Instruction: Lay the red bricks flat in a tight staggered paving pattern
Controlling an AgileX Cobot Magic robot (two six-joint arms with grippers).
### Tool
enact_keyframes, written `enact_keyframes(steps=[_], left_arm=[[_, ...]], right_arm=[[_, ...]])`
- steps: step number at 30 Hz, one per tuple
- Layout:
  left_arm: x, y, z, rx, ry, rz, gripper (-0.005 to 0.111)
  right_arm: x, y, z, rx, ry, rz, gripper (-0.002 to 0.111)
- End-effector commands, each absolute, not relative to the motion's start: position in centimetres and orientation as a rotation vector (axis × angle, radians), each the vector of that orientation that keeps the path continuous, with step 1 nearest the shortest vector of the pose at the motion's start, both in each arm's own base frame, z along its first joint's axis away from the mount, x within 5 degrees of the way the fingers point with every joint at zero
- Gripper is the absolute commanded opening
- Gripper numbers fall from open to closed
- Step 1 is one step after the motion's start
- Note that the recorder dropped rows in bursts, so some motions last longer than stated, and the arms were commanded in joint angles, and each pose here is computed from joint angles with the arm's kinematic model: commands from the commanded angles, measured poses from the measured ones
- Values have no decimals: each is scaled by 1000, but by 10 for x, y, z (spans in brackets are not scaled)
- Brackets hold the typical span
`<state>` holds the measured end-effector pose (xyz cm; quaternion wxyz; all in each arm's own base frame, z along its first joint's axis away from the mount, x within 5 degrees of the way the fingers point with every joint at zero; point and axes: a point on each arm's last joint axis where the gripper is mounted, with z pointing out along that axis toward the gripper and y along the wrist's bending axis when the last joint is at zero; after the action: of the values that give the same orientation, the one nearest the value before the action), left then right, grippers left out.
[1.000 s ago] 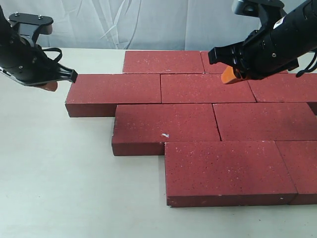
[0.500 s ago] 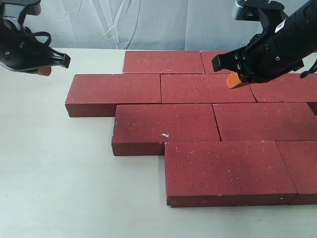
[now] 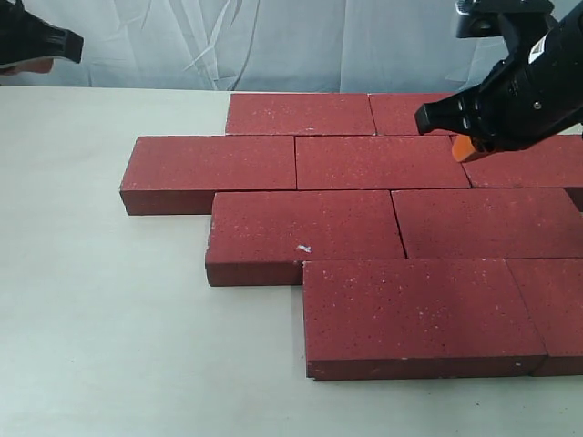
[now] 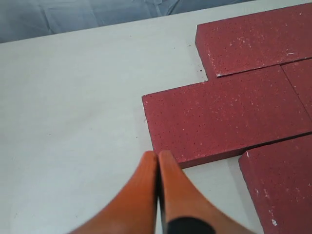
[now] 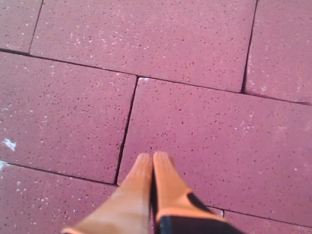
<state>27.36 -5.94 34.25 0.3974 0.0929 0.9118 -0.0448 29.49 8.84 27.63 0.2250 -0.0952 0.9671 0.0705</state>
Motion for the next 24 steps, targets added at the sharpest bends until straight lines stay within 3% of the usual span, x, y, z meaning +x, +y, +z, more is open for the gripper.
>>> enact_keyframes(steps=[1, 13, 24], left_arm=[[263, -57, 354, 221, 2281, -120, 0], [245, -53, 369, 219, 2253, -123, 0], [238, -52, 373, 213, 2245, -135, 0]], right_arm=[[291, 83, 285, -250, 2643, 164, -1], [293, 26, 296, 32, 2626, 130, -1], [245, 20, 316, 24, 2465, 119, -1]])
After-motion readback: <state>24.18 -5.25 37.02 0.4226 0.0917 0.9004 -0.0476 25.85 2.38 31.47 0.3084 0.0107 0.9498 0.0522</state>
